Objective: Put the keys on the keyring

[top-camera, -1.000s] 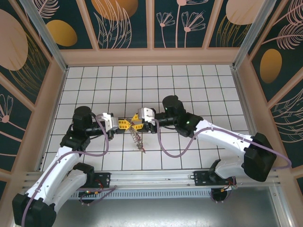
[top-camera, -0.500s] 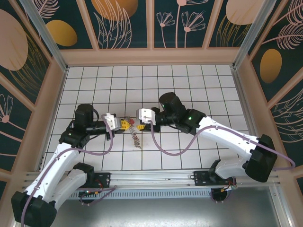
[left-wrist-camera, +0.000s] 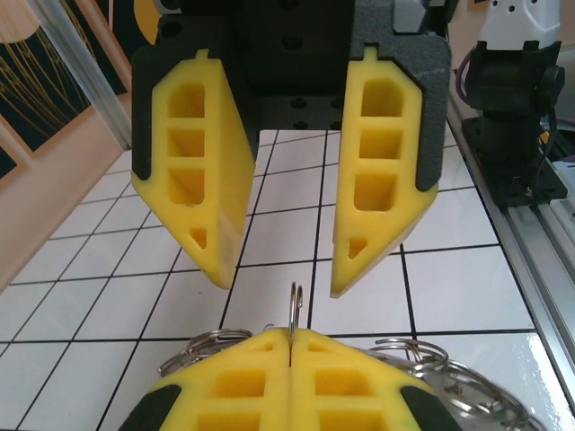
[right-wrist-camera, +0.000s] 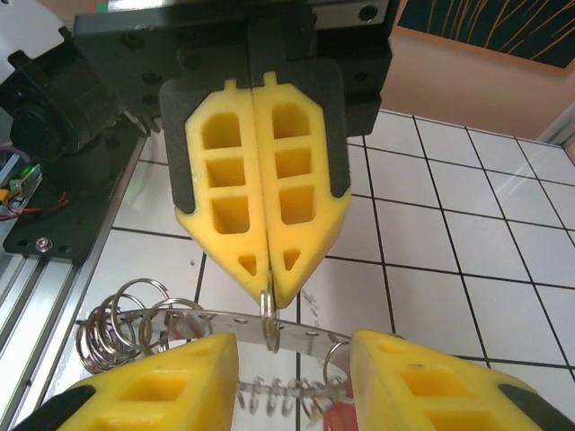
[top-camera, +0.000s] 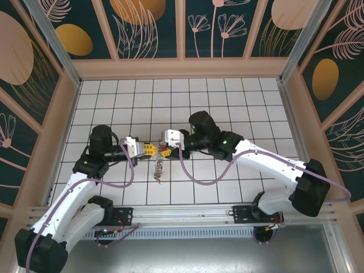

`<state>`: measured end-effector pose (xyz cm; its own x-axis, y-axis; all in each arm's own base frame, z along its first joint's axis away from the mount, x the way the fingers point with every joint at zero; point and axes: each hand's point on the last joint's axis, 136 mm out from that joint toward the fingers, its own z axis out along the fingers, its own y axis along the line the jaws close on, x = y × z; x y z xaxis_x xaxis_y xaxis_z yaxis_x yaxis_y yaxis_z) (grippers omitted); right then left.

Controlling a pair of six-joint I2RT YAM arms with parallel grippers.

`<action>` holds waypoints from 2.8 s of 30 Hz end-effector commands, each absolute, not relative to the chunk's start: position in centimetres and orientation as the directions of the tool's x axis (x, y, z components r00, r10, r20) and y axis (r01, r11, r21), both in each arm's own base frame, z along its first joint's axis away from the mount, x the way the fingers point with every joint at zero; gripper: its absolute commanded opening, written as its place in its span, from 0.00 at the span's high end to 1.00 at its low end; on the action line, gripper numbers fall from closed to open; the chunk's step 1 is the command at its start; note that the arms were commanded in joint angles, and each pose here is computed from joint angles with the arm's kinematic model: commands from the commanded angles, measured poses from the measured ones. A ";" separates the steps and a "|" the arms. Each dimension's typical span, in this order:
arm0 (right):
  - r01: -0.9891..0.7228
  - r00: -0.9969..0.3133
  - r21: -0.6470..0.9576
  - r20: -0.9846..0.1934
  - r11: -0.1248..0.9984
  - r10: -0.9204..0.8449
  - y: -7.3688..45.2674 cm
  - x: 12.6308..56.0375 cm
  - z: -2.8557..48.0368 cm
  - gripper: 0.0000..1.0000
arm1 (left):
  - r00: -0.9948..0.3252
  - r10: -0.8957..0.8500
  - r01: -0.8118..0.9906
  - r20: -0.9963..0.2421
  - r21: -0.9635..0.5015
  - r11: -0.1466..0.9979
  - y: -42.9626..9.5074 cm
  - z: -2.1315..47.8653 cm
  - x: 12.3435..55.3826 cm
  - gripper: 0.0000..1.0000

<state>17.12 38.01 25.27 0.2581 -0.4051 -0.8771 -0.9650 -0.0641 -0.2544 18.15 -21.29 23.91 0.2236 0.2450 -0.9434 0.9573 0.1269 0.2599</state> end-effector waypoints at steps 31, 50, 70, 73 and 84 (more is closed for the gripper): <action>-0.963 0.267 -0.265 -0.917 -0.046 -0.297 38.5 16.0 26.5 1.00 | 0.260 0.152 0.954 -0.953 0.278 0.111 -21.6 25.1 17.4 0.70; -0.961 0.276 -0.271 -0.915 -0.058 -0.296 38.6 15.5 26.7 1.00 | 0.241 0.170 0.960 -0.955 0.260 0.100 -21.8 25.1 17.8 0.83; -0.954 0.299 -0.296 -0.923 -0.052 -0.240 39.7 15.2 27.7 1.00 | 0.220 0.149 0.972 -0.964 0.230 0.055 -22.0 24.8 17.0 0.83; -0.948 0.315 -0.317 -0.923 -0.025 -0.222 39.9 15.4 27.9 1.00 | 0.224 0.143 0.972 -0.964 0.232 0.045 -22.0 24.9 16.9 0.87; -0.945 0.315 -0.328 -0.901 -0.005 -0.299 38.9 16.3 26.1 0.76 | 0.263 0.141 0.950 -0.954 0.281 0.135 -21.8 26.9 18.2 1.00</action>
<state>16.42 38.92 24.93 0.2688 -0.3425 -0.9002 -0.9596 -0.0143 -0.2811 17.94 -21.59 23.75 0.1603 0.1834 -0.9699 0.9764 0.1146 0.1830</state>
